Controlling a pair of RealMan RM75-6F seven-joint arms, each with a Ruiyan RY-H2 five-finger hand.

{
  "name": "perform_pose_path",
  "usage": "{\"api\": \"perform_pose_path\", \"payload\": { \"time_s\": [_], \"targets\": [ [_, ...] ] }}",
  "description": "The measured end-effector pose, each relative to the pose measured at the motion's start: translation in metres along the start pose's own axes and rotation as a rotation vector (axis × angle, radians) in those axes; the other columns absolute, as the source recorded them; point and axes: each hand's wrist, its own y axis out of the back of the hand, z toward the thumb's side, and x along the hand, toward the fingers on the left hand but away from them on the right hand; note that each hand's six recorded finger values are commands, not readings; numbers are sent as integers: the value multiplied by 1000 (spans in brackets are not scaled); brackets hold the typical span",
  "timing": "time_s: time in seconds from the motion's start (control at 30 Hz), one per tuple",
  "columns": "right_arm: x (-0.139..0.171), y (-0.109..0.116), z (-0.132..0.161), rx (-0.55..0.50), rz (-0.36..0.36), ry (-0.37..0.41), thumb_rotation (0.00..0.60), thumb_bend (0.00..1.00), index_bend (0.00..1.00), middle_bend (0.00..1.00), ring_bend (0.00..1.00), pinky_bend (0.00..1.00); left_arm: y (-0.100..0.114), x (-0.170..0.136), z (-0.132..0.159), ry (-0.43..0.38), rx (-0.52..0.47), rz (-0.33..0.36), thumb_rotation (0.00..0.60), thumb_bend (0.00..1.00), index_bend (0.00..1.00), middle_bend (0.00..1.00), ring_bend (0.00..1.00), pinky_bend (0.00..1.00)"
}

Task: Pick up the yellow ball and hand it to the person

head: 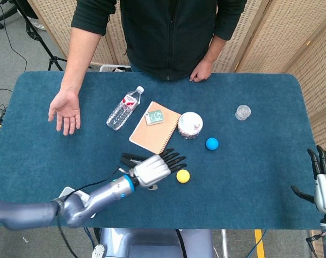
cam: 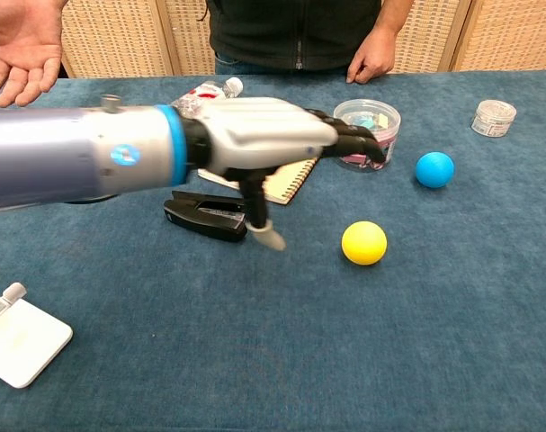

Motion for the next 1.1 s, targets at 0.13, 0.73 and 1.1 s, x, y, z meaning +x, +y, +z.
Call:
{"api": "perform_pose_path", "payload": {
  "time_s": [0.13,0.73,1.1],
  "targets": [
    [-2,2,-5,-3,-6,-17,600,0,22,0,0,0,-6,30,6,8,34,-27,600,0,131,0,0,99],
    [-5,-3,-10,2,2,-30,600,0,22,0,0,0,-36,82,23,50,-34,-98,600,339,502,298,262,389],
    [-4,-2,-9,-7,2,-25,600,0,22,0,0,0,-20,80,23,55,-14,-16,600,368,649,419,388,457]
  ]
}}
